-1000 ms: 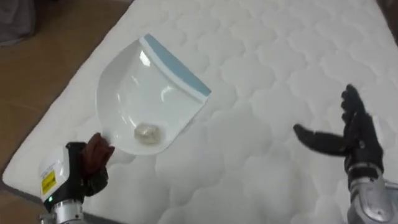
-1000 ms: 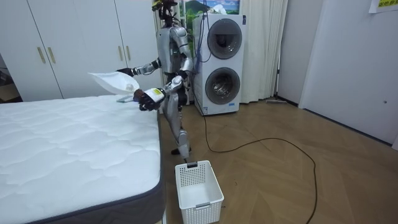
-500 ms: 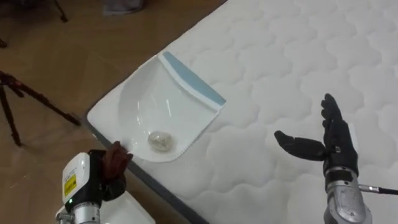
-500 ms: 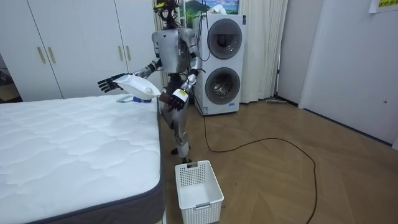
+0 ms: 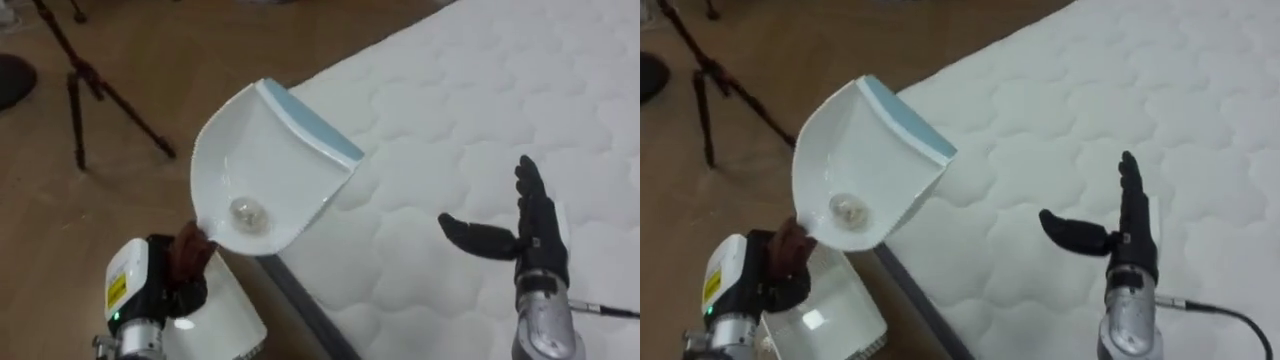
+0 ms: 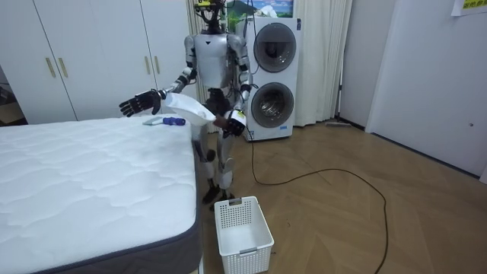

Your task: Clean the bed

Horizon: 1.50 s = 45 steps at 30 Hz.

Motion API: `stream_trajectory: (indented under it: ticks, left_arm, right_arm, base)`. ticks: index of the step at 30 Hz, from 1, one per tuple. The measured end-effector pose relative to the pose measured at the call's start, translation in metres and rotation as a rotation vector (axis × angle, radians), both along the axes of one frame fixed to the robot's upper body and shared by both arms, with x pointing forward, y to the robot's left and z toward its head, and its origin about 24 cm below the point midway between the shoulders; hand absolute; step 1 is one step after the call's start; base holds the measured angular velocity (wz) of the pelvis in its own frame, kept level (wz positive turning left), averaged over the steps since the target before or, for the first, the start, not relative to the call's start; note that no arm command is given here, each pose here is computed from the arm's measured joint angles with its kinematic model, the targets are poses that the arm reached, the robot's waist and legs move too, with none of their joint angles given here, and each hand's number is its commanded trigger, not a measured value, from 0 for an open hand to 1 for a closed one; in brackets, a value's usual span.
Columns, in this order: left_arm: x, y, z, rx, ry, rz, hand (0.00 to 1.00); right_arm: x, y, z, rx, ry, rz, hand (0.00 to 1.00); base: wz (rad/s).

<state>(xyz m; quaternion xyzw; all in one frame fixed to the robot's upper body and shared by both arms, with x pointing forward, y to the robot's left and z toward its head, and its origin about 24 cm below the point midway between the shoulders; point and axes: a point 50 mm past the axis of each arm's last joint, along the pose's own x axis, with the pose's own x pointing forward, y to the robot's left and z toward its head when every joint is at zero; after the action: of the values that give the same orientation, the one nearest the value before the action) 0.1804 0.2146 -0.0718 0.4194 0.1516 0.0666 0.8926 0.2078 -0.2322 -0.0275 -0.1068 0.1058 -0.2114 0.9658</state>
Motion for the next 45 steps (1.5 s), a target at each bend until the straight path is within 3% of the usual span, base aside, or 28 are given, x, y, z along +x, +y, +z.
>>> stream_trajectory:
  ticks: [3,10,28,40,45]
  left_arm:
    - [-0.005,-0.003,-0.007,-0.008,0.034,-0.006,1.0]
    - [-0.007,0.014,-0.005,0.094,0.075,-0.008,1.0]
    - [-0.007,0.019,-0.005,0.126,0.11,-0.038,1.0]
    - [0.012,0.035,0.01,0.209,0.06,-0.08,1.0]
    - [0.022,0.052,0.015,0.292,0.078,-0.086,1.0]
  right_arm:
    - [-0.001,-0.002,0.0,-0.009,0.004,0.011,0.0]
    - [-0.019,0.0,-0.021,0.041,0.126,0.059,0.0]
    - [-0.019,-0.002,-0.032,0.034,0.18,0.068,0.0]
    - [-0.013,-0.008,-0.031,0.001,0.186,0.074,0.0]
    - [0.001,-0.01,-0.022,-0.015,0.143,0.108,0.0]
  base:
    - [0.21]
    - [0.58]
    - [0.3]
    - [0.24]
    - [0.23]
